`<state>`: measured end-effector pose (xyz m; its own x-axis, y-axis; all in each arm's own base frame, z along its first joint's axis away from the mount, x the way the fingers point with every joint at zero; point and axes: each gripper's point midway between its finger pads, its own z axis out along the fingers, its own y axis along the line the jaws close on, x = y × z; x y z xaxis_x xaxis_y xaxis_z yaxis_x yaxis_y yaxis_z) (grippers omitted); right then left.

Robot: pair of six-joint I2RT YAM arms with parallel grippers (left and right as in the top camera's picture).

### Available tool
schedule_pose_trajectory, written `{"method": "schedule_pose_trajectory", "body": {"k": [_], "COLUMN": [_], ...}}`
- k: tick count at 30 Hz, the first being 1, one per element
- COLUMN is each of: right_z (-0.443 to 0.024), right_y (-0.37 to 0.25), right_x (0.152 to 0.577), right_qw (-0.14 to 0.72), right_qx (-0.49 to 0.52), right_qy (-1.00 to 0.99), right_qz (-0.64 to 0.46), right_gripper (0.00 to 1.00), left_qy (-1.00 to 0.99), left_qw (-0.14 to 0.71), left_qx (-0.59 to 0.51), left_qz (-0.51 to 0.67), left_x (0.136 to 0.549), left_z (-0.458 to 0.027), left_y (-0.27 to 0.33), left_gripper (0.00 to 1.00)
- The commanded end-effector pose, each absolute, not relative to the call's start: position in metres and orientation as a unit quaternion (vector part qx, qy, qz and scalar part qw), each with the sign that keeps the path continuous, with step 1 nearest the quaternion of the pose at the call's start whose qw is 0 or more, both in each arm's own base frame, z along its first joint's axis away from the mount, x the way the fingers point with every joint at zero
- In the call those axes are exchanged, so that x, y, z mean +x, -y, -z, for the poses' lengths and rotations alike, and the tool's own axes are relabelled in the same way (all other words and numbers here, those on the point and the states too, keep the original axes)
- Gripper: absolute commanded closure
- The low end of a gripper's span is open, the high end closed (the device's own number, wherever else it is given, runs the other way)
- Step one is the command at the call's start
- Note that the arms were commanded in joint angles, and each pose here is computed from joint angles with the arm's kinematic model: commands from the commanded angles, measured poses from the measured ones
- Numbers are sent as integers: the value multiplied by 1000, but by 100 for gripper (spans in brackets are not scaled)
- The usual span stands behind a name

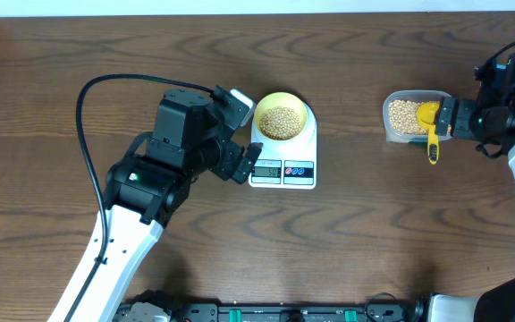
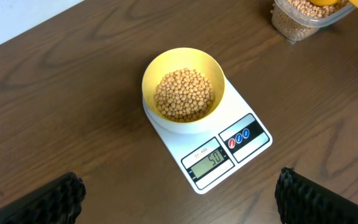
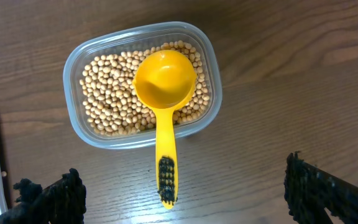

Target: Scoop item into bowl and weigh 50g on scale

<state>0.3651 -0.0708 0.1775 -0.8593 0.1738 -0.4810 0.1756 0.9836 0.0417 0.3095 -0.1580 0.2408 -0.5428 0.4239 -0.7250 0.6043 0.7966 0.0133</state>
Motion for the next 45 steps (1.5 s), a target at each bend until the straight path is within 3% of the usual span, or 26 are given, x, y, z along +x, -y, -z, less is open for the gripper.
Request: {"method": "schedule_pose_trajectory", "body": {"k": [1, 15, 25, 45], "right_z": [-185, -185, -185, -185], "right_y": [71, 71, 71, 71], "right_x": [368, 368, 368, 368], "right_qw": [260, 260, 260, 260], "right_qx": [83, 83, 83, 83], "right_qy": [-962, -962, -962, -962], "right_qz": [1, 1, 1, 1], "right_gripper": [1, 1, 1, 1], "left_qy": [-869, -864, -860, -789], "left_qw": [374, 387, 396, 551], "left_qx": [298, 298, 294, 224], "left_qz": [124, 125, 127, 151], "left_x": [308, 282, 247, 218], "left_z": [-239, -250, -213, -174], "left_y": [158, 148, 134, 115], "left_gripper": [0, 0, 0, 0]}}
